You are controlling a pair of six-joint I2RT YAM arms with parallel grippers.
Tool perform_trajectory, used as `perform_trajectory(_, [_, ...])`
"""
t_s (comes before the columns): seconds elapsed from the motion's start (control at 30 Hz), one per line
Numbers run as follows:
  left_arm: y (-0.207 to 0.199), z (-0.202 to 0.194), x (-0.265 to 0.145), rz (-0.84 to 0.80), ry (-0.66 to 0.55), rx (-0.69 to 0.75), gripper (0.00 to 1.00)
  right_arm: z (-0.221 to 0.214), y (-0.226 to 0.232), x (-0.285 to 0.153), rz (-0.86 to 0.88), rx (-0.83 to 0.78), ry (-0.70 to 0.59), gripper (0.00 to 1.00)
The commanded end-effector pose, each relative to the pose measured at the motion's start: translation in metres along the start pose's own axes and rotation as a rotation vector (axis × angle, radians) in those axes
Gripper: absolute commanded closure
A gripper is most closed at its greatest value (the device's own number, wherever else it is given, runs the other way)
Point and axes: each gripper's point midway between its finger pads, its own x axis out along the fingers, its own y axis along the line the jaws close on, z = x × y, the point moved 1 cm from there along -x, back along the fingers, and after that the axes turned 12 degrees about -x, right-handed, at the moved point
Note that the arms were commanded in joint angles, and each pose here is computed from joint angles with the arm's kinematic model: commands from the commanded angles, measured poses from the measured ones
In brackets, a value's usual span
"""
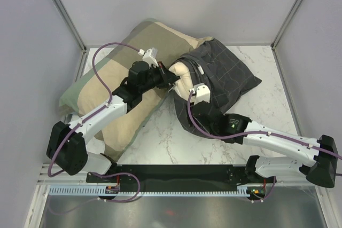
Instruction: Remove the pillowcase from the pillow
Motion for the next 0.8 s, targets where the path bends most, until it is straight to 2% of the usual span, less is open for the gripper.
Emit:
perform_trajectory(0.0, [-0.057, 0.039, -0.027, -0.18, -0.144, 0.038, 0.98, 0.023, -0.019, -0.003, -0.11, 0.003, -0.105, 0.39])
perform_trajectory(0.07, [-0.056, 0.038, -0.029, -0.178, -0.147, 0.038, 0.98, 0.027, -0.025, -0.003, -0.142, 0.0, -0.118, 0.39])
perform_trajectory(0.17, [-0.055, 0.034, -0.03, -0.176, -0.141, 0.033, 0.98, 0.024, -0.034, 0.001, -0.207, -0.027, -0.116, 0.44])
perform_trajectory(0.27, [-0.058, 0.033, -0.032, -0.185, -0.139, 0.035, 0.98, 0.009, -0.037, 0.014, -0.26, -0.063, -0.076, 0.59])
perform_trajectory(0.37, [-0.06, 0.033, -0.034, -0.188, -0.142, 0.035, 0.98, -0.001, -0.035, 0.021, -0.262, -0.063, -0.056, 0.68])
perform_trajectory(0.4, [-0.06, 0.033, -0.034, -0.189, -0.141, 0.037, 0.98, -0.003, -0.034, 0.022, -0.259, -0.062, -0.053, 0.78])
perform_trajectory(0.47, [-0.058, 0.032, -0.032, -0.182, -0.14, 0.04, 0.98, -0.003, -0.03, 0.02, -0.23, -0.039, -0.054, 0.9])
perform_trajectory(0.5, [-0.057, 0.032, -0.031, -0.178, -0.138, 0.041, 0.98, -0.003, -0.029, 0.018, -0.216, -0.03, -0.056, 0.93])
perform_trajectory(0.63, [-0.055, 0.033, -0.025, -0.164, -0.137, 0.047, 0.98, -0.002, -0.024, 0.003, -0.138, 0.01, -0.05, 1.0])
perform_trajectory(0.77, [-0.057, 0.039, -0.019, -0.159, -0.15, 0.052, 0.98, -0.01, -0.017, -0.014, -0.039, 0.062, -0.023, 1.0])
